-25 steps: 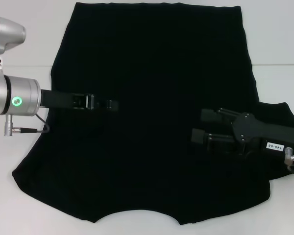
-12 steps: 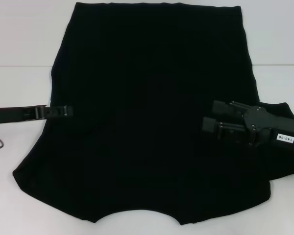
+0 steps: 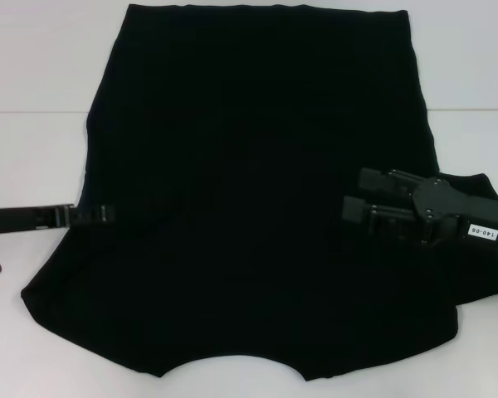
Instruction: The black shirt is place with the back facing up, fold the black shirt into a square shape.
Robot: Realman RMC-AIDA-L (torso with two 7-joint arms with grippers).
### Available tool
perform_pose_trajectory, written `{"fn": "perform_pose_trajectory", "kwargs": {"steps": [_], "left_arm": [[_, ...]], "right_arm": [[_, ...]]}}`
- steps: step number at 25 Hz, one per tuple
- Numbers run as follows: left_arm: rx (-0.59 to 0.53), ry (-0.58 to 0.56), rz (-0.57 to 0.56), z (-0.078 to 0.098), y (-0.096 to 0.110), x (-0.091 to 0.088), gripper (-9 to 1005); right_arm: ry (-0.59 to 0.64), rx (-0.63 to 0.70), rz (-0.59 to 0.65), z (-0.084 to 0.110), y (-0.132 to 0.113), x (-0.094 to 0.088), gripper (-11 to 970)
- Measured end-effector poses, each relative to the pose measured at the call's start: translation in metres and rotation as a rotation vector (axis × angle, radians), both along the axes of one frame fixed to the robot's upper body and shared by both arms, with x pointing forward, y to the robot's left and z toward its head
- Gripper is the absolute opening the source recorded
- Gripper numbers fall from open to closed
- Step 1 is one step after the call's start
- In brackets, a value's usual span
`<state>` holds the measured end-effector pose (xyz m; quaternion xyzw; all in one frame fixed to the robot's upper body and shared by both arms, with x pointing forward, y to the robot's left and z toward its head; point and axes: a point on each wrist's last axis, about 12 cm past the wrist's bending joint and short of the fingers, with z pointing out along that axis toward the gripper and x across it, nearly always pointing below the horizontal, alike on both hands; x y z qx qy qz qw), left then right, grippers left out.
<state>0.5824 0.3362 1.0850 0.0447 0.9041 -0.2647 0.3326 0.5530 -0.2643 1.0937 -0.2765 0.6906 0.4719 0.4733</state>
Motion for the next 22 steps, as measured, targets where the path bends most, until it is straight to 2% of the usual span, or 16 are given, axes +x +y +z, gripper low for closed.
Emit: {"fn": "perform_pose_trajectory", "kwargs": {"steps": [6, 9, 14, 19, 22], "left_arm": [[-0.068, 0.032, -0.185, 0.005, -0.023, -0.008, 922], [-0.115, 0.033, -0.327, 0.012, -0.041, -0.011, 922], [-0.104, 0.057, -0.468, 0.012, -0.060, -0.013, 921], [-0.134, 0.023, -0.501, 0.019, -0.063, -0.012, 921], [-0.125, -0.022, -0.446, 0.020, -0.058, -0.007, 921]], "right_arm": [[0.002, 0.001, -0.001, 0.000, -0.001, -0.001, 912], [0.001, 0.000, 0.000, 0.000, -0.001, -0.001, 914], [0.000, -0.001, -0.002, 0.000, -0.001, -0.001, 913], [0.010, 0.003, -0.020, 0.002, -0.007, 0.001, 912], [0.031, -0.001, -0.037, 0.005, -0.016, 0.002, 910]]}}
